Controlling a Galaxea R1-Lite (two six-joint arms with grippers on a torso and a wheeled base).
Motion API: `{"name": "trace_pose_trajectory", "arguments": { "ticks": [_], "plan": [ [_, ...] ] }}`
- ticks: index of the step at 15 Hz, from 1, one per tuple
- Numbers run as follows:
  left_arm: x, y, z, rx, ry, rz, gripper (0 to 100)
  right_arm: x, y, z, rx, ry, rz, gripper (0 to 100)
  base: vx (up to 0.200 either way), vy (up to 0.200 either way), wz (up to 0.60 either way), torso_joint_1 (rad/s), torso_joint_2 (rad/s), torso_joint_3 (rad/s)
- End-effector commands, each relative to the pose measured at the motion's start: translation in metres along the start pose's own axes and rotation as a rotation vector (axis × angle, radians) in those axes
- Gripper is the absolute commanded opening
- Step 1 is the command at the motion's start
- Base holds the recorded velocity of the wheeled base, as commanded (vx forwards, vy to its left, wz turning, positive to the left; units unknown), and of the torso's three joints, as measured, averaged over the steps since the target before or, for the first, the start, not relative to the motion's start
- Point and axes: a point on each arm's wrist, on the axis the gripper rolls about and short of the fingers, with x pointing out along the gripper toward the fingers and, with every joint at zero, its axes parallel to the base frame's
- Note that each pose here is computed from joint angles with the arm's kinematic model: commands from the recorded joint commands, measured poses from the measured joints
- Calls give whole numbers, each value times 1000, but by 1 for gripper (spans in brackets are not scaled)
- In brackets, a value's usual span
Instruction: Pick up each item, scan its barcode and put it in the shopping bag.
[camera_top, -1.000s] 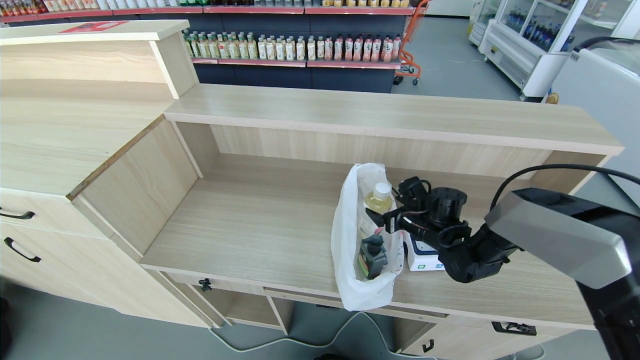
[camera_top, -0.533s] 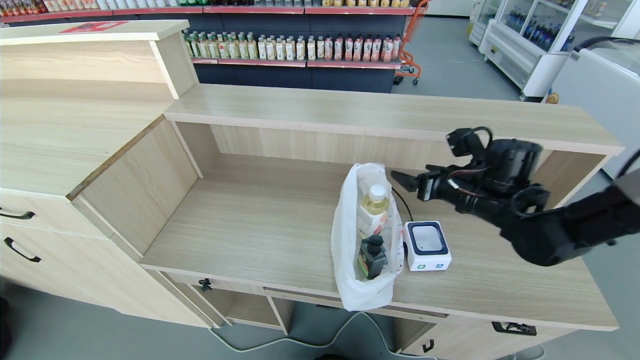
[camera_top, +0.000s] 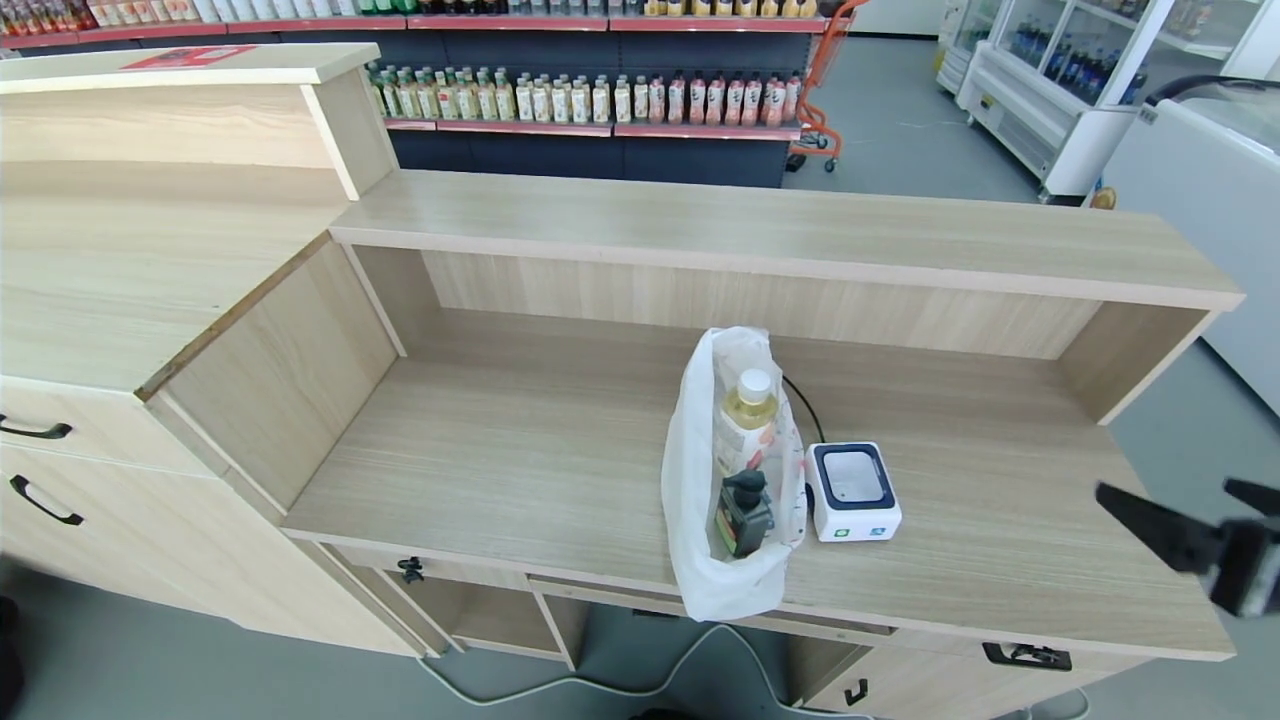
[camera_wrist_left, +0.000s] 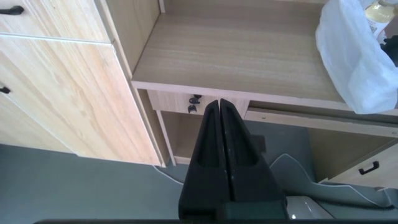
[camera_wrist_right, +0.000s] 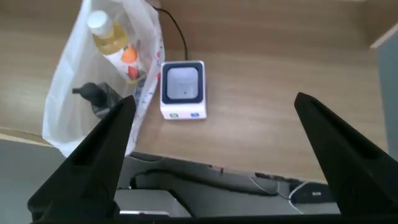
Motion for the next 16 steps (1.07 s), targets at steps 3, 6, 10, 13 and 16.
{"name": "trace_pose_trajectory", "arguments": {
  "ticks": [3,6,10,13,16],
  "plan": [
    [0,0,0,0,-3,0,0,-88,-11,-102,2,-92,-93,100,0,0,0,0,0,0],
    [0,0,0,0,-1,0,0,-108,-9,-129,7,-156,-56,100,0,0,0,0,0,0],
    [0,0,0,0,-1,0,0,-111,-9,-131,3,-201,-53,100,0,0,0,0,0,0],
    [0,0,0,0,1,0,0,-111,-9,-131,6,-201,-53,100,0,0,0,0,0,0],
    [0,0,0,0,-1,1,0,-111,-9,-131,6,-201,-53,100,0,0,0,0,0,0]
  ]
}}
